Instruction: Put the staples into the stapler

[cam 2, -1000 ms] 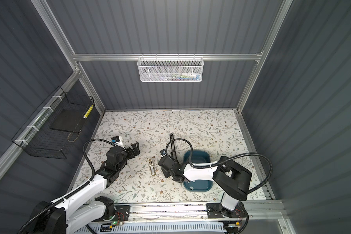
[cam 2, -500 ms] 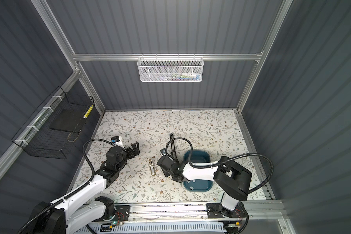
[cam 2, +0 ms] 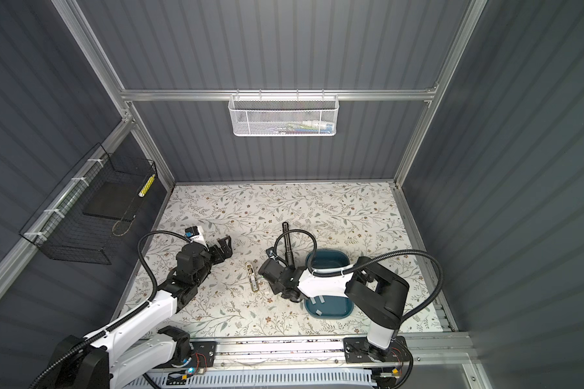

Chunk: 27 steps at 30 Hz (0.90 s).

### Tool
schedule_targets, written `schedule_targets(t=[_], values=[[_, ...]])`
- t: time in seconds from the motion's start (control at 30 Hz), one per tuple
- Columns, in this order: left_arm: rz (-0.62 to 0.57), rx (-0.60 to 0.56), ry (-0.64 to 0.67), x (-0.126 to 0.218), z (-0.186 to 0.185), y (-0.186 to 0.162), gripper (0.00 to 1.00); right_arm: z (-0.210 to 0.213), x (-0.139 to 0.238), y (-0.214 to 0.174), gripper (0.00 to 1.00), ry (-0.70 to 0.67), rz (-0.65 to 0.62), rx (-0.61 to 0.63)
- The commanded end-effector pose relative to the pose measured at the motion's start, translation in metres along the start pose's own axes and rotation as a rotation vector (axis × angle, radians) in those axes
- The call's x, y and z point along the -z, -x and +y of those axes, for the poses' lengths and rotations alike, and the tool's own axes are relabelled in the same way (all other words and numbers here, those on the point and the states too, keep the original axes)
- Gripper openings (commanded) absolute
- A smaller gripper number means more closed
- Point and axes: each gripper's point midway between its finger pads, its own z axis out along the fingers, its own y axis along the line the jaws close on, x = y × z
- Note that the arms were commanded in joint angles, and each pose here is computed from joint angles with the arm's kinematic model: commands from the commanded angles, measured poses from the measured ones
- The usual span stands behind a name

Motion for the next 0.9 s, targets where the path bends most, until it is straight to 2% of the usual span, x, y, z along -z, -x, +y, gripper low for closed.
schedule_targets(t=[0.0,0.4,0.87], values=[[-0.019,0.005,-0.017,0.002,-0.003,0.007,1.0,-0.004,-0.005,-0.008,0.26,-0.02,0.041,-0.01],[-0.018,0.007,-0.02,0.002,-0.004,0.007,1.0,0.006,0.003,-0.019,0.29,0.066,0.095,-0.104],[-0.016,0.008,-0.023,0.002,-0.005,0.007,1.0,0.005,0.005,-0.018,0.18,0.083,0.093,-0.171]])
